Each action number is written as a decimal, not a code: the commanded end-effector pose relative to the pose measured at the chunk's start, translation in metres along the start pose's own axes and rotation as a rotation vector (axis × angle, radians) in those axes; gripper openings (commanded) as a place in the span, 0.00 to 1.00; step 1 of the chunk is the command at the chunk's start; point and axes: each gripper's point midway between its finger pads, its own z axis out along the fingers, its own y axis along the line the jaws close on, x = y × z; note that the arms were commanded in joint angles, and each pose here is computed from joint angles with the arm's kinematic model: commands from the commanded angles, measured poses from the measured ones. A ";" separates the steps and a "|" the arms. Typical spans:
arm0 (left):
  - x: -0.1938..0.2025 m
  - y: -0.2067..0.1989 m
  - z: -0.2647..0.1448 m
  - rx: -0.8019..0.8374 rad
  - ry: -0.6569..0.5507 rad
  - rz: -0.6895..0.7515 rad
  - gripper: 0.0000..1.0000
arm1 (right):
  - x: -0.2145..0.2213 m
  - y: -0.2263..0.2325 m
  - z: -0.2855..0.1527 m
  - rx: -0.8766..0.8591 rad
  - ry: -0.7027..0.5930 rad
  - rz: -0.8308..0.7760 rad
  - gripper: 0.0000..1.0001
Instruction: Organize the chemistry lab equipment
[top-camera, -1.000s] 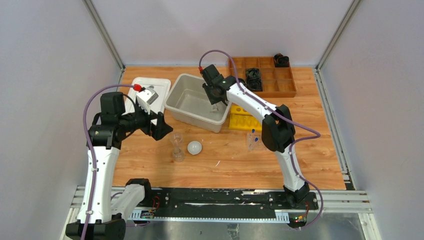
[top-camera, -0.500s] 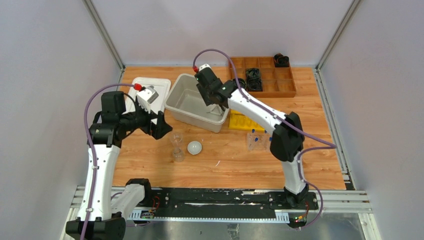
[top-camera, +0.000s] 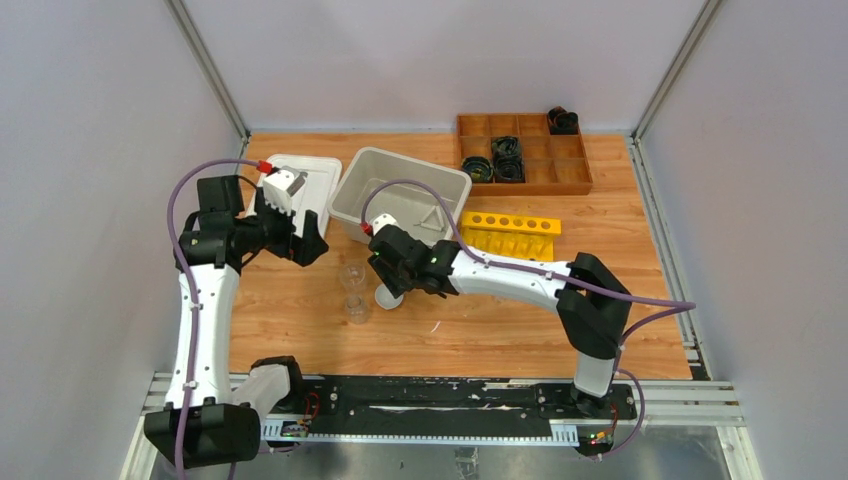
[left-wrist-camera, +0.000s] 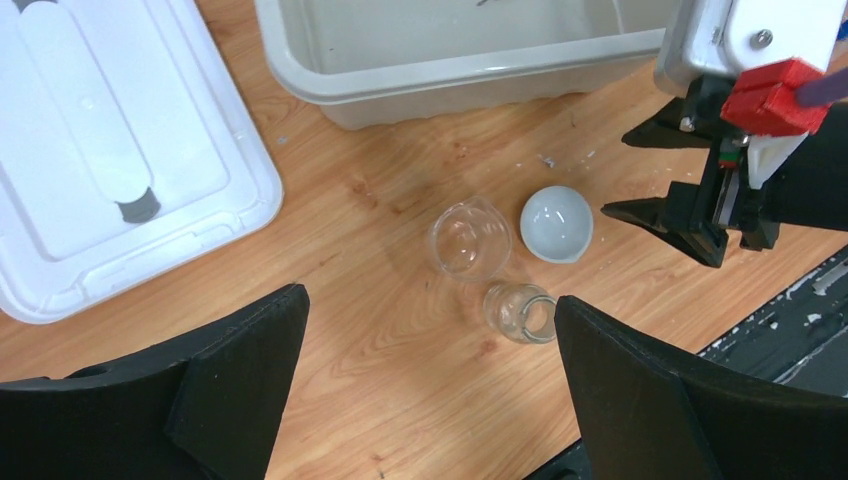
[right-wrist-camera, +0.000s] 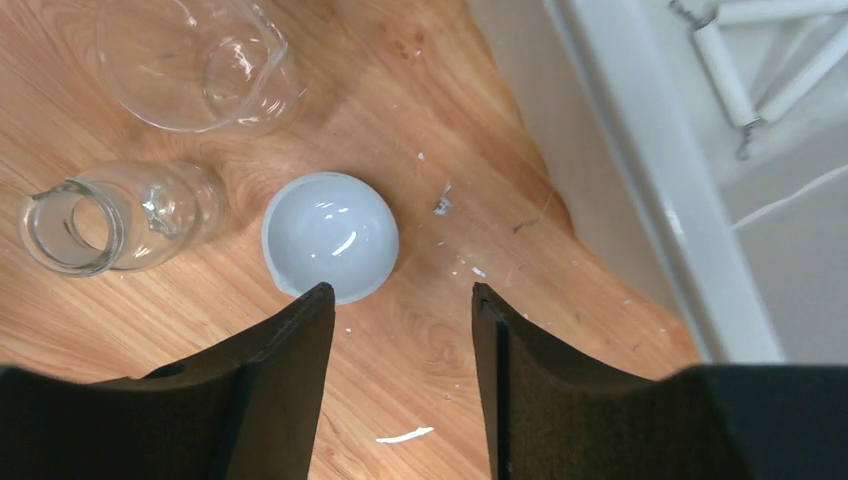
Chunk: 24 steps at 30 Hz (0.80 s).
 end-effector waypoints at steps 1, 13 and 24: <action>0.001 0.007 -0.001 -0.019 -0.009 0.017 1.00 | 0.015 0.008 0.018 -0.008 0.026 0.058 0.58; 0.002 -0.003 -0.006 -0.002 -0.035 0.033 1.00 | 0.043 0.002 0.055 0.039 0.063 0.123 0.53; 0.002 -0.006 -0.010 -0.004 -0.040 0.058 1.00 | 0.067 0.018 0.067 -0.042 0.084 0.176 0.34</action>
